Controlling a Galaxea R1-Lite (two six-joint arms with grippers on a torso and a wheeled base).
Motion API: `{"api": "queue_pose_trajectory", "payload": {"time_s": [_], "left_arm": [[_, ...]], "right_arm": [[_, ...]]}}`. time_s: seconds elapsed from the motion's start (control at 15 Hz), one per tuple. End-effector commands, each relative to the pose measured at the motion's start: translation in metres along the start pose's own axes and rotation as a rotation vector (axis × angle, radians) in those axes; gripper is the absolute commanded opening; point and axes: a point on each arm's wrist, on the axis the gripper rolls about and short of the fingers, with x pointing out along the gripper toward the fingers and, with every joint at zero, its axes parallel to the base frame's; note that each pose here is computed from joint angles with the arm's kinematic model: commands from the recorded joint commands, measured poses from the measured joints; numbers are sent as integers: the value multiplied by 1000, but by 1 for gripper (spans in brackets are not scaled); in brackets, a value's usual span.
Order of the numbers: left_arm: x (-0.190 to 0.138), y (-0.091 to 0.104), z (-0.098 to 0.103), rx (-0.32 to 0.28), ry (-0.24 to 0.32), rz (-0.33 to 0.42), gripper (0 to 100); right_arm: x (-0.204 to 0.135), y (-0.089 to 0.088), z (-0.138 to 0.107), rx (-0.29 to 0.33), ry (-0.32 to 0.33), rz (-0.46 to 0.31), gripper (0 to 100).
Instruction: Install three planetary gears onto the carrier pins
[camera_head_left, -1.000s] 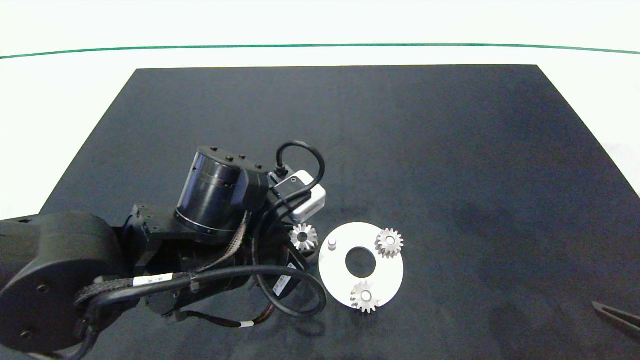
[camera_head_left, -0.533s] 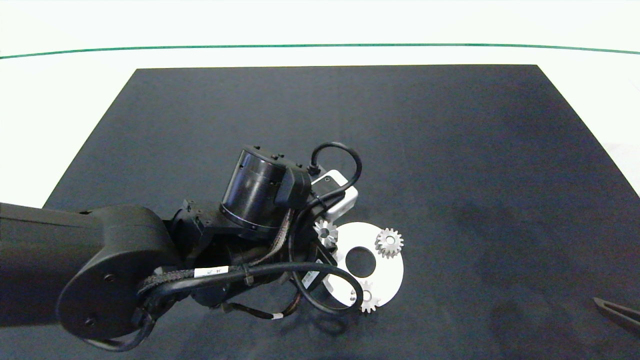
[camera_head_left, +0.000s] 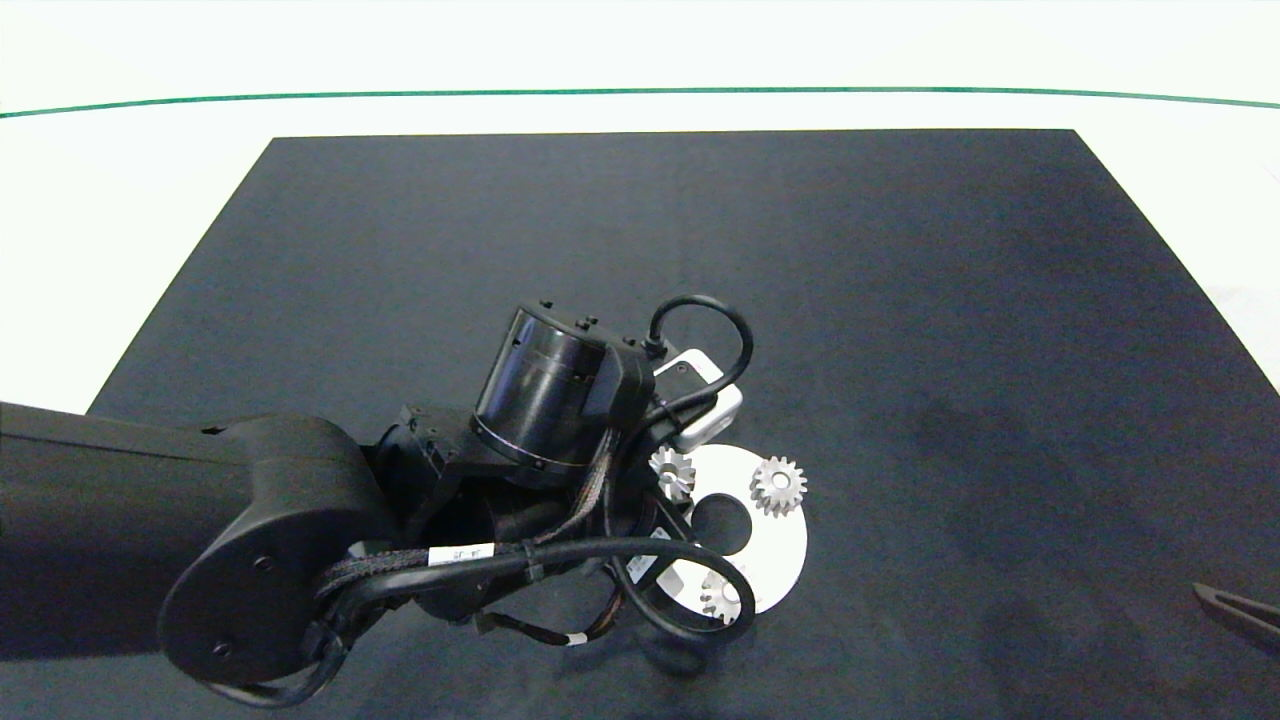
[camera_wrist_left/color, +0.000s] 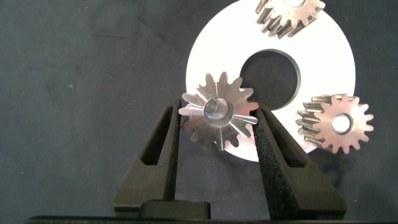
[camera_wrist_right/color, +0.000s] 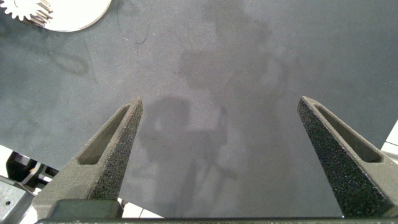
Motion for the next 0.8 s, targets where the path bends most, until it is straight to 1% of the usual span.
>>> {"api": "queue_pose_trajectory", "payload": {"time_s": [0.07,0.4,0.53,0.8], "left_arm": [[5,-4,2,5,-10,-5,16],[15,-11,1,10,-10,-15,16],[15,-11,1,15,-6,-14,16],[12,-5,4,15,-22,1,16]], "right_arm": [[0,0,0,-2,1,-2,100],[0,0,0,-2,1,-2,100],[-2,-1,2,2,-8,-4,100],[-1,-1,2,1,-7,-2,100]]}}
